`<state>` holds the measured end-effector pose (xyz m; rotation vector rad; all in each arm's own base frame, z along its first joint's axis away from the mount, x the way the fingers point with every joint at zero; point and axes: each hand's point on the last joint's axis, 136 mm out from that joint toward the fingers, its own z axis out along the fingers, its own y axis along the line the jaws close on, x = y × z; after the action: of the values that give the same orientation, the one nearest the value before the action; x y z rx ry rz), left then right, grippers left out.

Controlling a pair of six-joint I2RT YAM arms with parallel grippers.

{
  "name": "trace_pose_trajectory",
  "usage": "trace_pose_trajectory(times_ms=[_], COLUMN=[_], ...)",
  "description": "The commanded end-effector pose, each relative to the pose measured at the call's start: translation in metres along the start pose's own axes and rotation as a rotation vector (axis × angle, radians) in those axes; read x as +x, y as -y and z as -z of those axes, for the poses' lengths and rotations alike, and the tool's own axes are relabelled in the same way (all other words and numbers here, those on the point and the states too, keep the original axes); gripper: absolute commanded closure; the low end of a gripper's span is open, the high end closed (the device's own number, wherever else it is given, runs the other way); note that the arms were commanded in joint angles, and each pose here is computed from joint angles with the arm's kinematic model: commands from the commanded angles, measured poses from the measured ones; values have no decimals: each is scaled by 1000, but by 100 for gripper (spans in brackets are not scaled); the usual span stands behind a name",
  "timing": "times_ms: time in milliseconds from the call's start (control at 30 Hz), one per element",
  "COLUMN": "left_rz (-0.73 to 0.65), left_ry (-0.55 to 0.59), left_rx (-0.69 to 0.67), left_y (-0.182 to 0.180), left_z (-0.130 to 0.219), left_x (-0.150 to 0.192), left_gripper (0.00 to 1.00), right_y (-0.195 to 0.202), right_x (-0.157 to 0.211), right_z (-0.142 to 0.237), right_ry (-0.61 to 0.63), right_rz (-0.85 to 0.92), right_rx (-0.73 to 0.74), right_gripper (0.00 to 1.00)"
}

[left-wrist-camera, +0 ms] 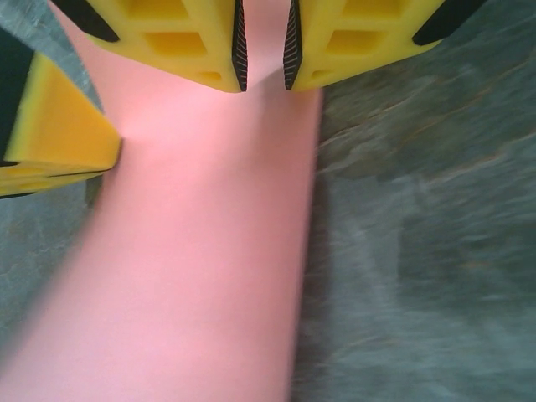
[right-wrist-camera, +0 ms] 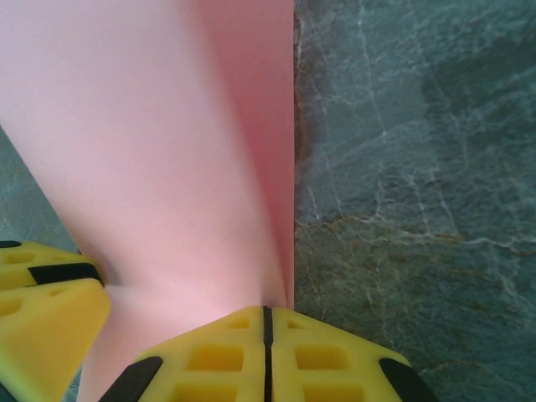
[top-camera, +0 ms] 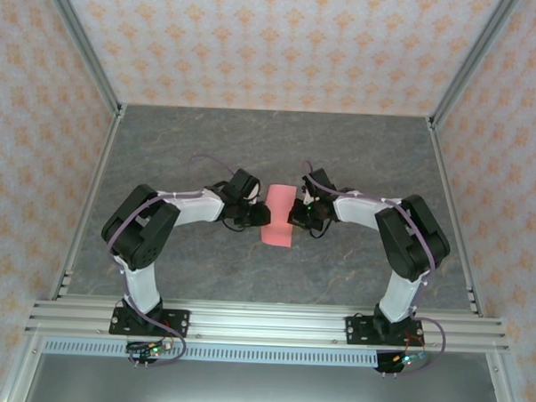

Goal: Fold a paper plane with a square sheet of paper (fold left side to right side)
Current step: First fold the square sheet of paper in half at the center of the table.

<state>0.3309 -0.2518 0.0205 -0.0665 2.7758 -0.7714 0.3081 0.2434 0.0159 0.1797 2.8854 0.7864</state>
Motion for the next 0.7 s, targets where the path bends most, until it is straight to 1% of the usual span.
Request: trace_pose_trajectory(times_ms=[0, 100, 167, 300, 433, 567, 667], left_rz=[24, 4, -12, -46, -70, -42, -28], left_ry=[-8, 22, 51, 69, 40, 35, 25], left_rx=[-66, -10, 57, 150, 156, 151, 131], left_y=[-28, -16, 1, 30, 46, 45, 40], left_z=[17, 29, 37, 38, 19, -4, -14], left_x=[6, -1, -8, -17, -17, -23, -22], left_gripper=[76, 78, 79, 81, 81, 81, 82], right_y=[65, 62, 61, 57, 56, 55, 54], right_x=[39, 38, 37, 34, 33, 34, 33], right_z=[-19, -18, -17, -15, -14, -15, -15], right_ry=[-118, -114, -110, -98, -98, -100, -100], right_rz=[-50, -49, -50, -47, -47, -48, -48], right_rx=[243, 231, 224, 215, 213, 206, 204], right_gripper=[92, 92, 92, 92, 92, 92, 92])
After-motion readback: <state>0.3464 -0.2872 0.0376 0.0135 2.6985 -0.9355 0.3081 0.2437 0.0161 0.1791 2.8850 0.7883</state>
